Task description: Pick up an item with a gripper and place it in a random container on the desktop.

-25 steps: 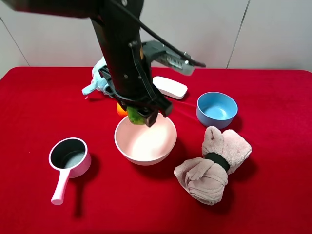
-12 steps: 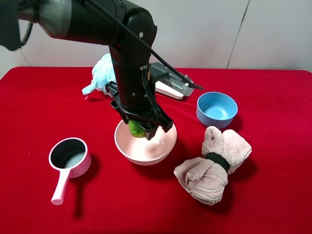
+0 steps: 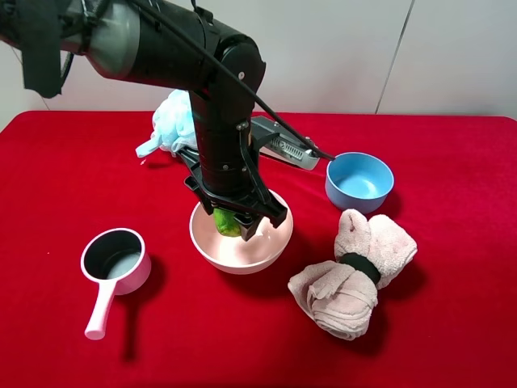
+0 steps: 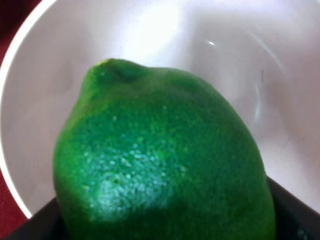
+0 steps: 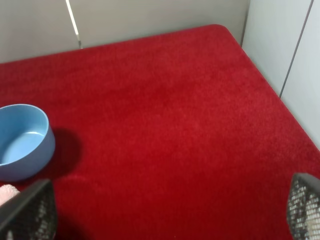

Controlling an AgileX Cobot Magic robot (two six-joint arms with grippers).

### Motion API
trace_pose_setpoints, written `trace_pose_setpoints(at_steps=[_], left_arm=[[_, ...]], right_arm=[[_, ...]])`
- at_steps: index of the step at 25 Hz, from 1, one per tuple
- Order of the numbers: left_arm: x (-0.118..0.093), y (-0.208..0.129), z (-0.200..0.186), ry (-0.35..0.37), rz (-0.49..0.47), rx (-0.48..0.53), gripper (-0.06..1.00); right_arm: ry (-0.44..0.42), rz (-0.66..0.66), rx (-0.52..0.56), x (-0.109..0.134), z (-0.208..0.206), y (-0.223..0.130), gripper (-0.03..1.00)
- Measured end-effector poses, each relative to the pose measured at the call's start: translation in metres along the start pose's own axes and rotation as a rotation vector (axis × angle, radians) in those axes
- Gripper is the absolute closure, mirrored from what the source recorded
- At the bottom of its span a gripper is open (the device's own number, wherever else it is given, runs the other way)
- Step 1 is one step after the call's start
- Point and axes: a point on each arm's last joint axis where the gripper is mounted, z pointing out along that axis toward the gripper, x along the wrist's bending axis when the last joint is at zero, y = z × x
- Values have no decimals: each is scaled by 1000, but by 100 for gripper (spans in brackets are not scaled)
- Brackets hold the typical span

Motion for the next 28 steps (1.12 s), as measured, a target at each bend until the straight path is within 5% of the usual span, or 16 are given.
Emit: trace_pose_setpoints(at_steps=[4,12,28], left_arm=[[0,1,0,-2,0,-11,30],[0,2,0,-4,0,-25,1],[2,-10,-40,-9,-3,-72,-1]], right_arm=[[0,0,0,0,0,0,27],[0,0,0,0,0,0,27],[0,0,0,0,0,0,27]])
